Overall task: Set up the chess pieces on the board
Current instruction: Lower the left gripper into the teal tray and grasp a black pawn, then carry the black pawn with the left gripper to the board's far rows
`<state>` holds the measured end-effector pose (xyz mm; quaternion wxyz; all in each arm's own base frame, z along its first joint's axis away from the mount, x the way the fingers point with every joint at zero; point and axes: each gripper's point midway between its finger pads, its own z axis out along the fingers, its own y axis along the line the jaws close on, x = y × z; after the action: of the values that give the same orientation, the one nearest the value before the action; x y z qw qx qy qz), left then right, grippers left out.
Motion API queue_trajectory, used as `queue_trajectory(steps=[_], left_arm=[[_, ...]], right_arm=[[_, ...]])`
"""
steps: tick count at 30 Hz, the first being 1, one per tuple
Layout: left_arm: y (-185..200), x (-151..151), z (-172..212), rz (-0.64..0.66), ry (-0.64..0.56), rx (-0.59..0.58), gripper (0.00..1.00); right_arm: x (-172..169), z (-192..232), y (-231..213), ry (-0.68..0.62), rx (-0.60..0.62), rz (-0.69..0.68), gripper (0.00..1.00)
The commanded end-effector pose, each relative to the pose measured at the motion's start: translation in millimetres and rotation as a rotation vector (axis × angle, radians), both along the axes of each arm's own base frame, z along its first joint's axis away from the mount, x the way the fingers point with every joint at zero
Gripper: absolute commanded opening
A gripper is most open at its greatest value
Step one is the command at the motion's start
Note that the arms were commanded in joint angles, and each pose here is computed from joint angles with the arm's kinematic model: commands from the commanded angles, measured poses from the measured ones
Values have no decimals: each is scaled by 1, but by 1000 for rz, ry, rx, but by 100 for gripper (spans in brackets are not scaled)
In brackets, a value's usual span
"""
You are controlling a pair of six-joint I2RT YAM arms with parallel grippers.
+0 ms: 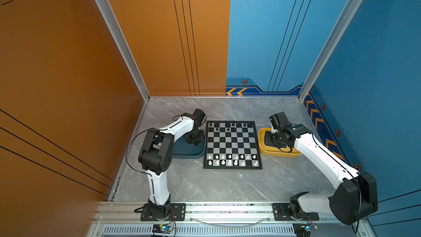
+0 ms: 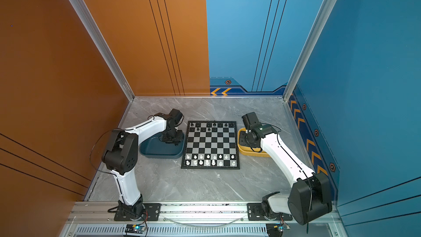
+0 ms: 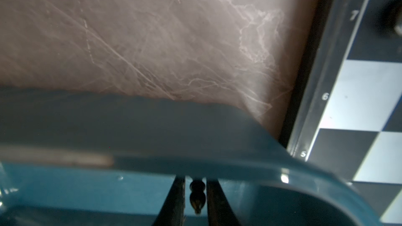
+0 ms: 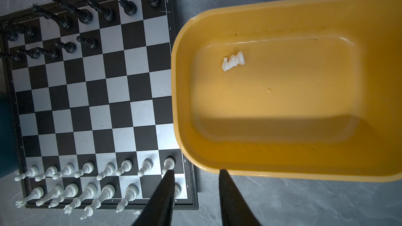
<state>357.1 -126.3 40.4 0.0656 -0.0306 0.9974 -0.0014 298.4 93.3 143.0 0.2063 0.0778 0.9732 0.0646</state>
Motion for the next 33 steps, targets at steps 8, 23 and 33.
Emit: queue_trajectory(steps=[8,23,33], left_arm=[[-6,4,-2,4,8,-8,15],[-7,5,9,-3,-14,-21,2],[0,-4,43,-11,-69,-8,1]], right_arm=[[-3,1,-4,8,-8,-21,37],[-3,0,-4,12,-7,-21,37],[-3,-4,0,16,10,-14,37]])
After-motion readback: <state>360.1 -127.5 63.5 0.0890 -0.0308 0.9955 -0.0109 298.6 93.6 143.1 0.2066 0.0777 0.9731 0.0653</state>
